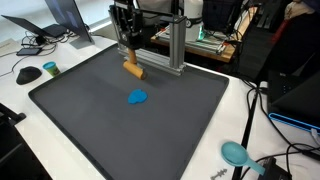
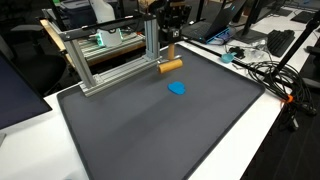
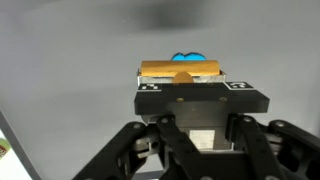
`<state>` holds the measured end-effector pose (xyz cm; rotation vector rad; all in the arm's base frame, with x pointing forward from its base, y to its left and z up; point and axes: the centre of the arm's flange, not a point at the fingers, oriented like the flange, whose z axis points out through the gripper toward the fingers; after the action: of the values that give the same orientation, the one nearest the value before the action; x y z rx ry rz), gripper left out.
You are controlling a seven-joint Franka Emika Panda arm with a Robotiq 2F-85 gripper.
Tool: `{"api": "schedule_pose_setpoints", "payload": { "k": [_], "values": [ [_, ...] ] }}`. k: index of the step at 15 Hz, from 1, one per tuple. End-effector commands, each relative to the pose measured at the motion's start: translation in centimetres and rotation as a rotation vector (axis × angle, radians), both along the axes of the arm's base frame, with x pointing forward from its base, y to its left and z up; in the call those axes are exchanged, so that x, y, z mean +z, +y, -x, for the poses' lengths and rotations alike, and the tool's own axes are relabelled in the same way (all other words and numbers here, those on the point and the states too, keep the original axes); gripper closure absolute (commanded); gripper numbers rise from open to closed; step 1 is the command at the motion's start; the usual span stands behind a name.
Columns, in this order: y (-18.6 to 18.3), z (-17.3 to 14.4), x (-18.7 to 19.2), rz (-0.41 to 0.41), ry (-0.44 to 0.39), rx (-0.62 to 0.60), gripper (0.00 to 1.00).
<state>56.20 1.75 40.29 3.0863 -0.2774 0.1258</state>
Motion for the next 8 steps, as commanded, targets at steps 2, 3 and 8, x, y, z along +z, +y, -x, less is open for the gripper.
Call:
{"api": "schedule_pose_setpoints", "payload": {
  "k": [2, 3, 8],
  "values": [
    [0.7, 7.0, 3.1, 0.030, 0.003, 0.040, 0.78],
    [0.8, 8.1, 3.3, 0.033, 0.008, 0.048, 0.78],
    [0.2, 12.4, 4.3, 0.028, -0.011, 0.045, 0.78]
  ]
}}
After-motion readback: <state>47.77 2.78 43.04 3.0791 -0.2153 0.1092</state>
